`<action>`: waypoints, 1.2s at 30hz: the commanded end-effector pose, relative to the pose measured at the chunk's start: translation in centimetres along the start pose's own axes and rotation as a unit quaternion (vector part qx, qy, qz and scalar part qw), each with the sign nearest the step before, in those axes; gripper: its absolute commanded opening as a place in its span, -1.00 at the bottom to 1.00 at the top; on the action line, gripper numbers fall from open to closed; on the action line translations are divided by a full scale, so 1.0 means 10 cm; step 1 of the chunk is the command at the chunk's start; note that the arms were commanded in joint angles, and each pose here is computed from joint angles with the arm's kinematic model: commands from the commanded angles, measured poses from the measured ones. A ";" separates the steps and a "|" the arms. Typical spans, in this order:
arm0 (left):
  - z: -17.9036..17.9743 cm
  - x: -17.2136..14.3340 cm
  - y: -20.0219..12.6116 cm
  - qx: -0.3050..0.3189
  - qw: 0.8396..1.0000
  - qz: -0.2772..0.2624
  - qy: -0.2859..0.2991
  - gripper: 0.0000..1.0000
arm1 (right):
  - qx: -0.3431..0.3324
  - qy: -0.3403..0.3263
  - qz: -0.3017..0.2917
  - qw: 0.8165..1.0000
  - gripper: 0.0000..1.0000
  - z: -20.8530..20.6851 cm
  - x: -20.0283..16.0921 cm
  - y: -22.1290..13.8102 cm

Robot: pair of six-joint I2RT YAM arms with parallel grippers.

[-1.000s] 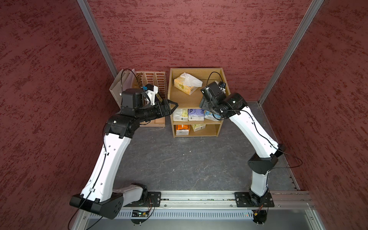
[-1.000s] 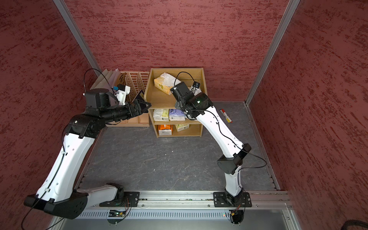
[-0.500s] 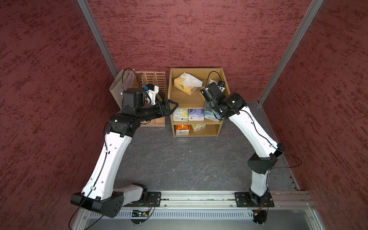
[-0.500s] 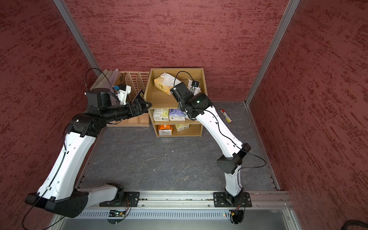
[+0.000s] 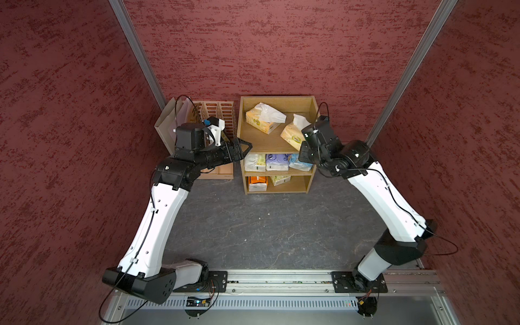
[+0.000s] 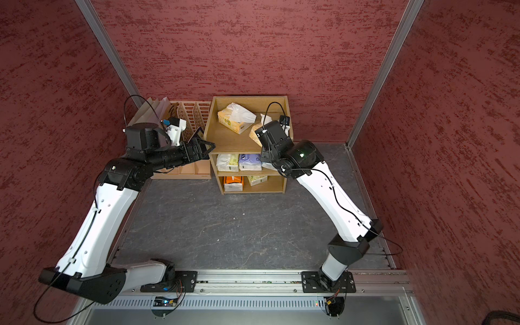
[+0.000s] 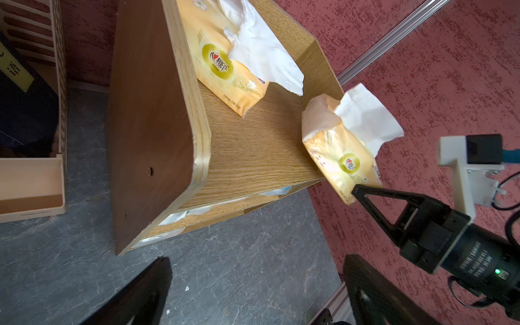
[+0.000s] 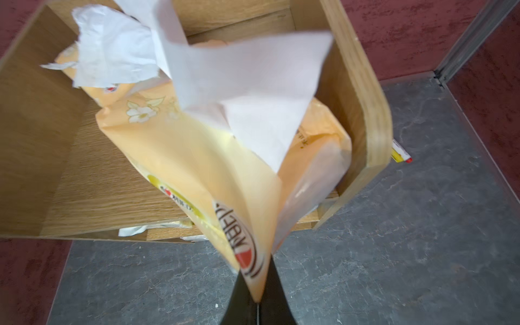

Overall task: Remove the tissue boxes from the shelf
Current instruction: Pick up a box of tissues from the shelf, then place the box of tissues at the center of the board.

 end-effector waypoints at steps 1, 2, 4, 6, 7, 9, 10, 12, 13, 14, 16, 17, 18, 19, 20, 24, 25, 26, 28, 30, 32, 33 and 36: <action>-0.06 0.11 -0.14 0.016 0.999 -0.042 0.022 0.99 | 0.084 -0.001 -0.015 0.996 -1.00 0.07 0.05 -0.22; -0.05 0.12 -0.17 0.025 0.998 -0.049 0.020 0.99 | 0.096 -0.008 -0.011 0.995 -1.00 0.08 0.01 -0.26; 0.01 0.14 -0.23 0.041 0.997 -0.063 0.008 0.99 | 0.107 -0.022 0.001 0.994 -1.00 0.08 -0.08 -0.31; 0.08 0.15 -0.31 0.054 0.995 -0.078 -0.011 0.99 | 0.116 -0.042 0.014 0.992 -1.00 0.09 -0.19 -0.37; 0.11 0.15 -0.36 0.058 0.994 -0.088 -0.019 0.99 | 0.120 -0.056 0.023 0.991 -1.00 0.12 -0.27 -0.37; 0.16 0.15 -0.44 0.071 0.991 -0.107 -0.030 0.99 | 0.132 -0.071 0.031 0.988 -1.00 0.12 -0.37 -0.46; 0.18 0.15 -0.49 0.077 0.990 -0.117 -0.033 0.99 | 0.137 -0.078 0.038 0.987 -1.00 0.13 -0.44 -0.48; 0.21 0.14 -0.56 0.089 0.987 -0.130 -0.036 0.99 | 0.142 -0.089 0.052 0.984 -1.00 0.15 -0.58 -0.49; 0.22 0.14 -0.61 0.095 0.985 -0.137 -0.036 0.99 | 0.144 -0.092 0.060 0.983 -1.00 0.16 -0.66 -0.48; 0.24 0.14 -0.63 0.102 0.984 -0.140 -0.039 0.99 | 0.148 -0.094 0.066 0.982 -1.00 0.17 -0.72 -0.48; 0.27 0.13 -0.68 0.113 0.981 -0.147 -0.047 0.99 | 0.160 -0.099 0.082 0.979 -1.00 0.22 -0.88 -0.45; 0.29 0.13 -0.69 0.117 0.981 -0.148 -0.054 0.99 | 0.166 -0.101 0.088 0.977 -1.00 0.25 -0.96 -0.43; 0.32 0.12 -0.70 0.121 0.980 -0.148 -0.062 0.99 | 0.171 -0.100 0.095 0.976 -1.00 0.28 -1.06 -0.40; 0.35 0.11 -0.69 0.127 0.979 -0.145 -0.071 0.99 | 0.177 -0.099 0.101 0.974 -1.00 0.31 -1.16 -0.35; 0.38 0.09 -0.69 0.132 0.978 -0.144 -0.080 0.99 | 0.186 -0.101 0.110 0.971 -1.00 0.36 -1.27 -0.30; 0.43 0.05 -0.71 0.145 0.974 -0.142 -0.101 0.99 | 0.197 -0.114 0.145 0.963 -1.00 0.52 -1.72 -0.04; 0.43 0.04 -0.72 0.146 0.974 -0.143 -0.102 0.99 | 0.197 -0.118 0.149 0.962 -1.00 0.56 -1.79 0.01; 0.42 0.04 -0.74 0.148 0.973 -0.145 -0.101 0.99 | 0.197 -0.125 0.156 0.960 -1.00 0.62 -1.89 0.08; 0.41 0.03 -0.77 0.150 0.972 -0.150 -0.102 0.99 | 0.206 -0.138 0.167 0.954 -1.00 0.73 -2.03 0.18; 0.41 0.01 -0.79 0.151 0.971 -0.153 -0.107 0.99 | 0.216 -0.154 0.180 0.947 -1.00 0.84 -2.18 0.30; 0.41 -0.02 -0.79 0.147 0.970 -0.152 -0.118 0.99 | 0.231 -0.166 0.193 0.939 -1.00 0.94 -2.31 0.41; 0.41 -0.03 -0.77 0.142 0.971 -0.145 -0.123 0.99 | 0.239 -0.173 0.202 0.934 -1.00 0.99 -2.38 0.46; 0.38 -0.06 -0.74 0.129 0.976 -0.115 -0.136 0.99 | 0.257 -0.192 0.233 0.918 -1.00 1.10 -2.61 0.58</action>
Point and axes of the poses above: each gripper's point midway between its finger pads, its own y axis out along the fingers, its own z axis along the line the jaws close on, x = y × z, the point moved 8 cm from there along -y, back along the fingers, and after that the axes turned 6 degrees about y, right-handed, at the moved point
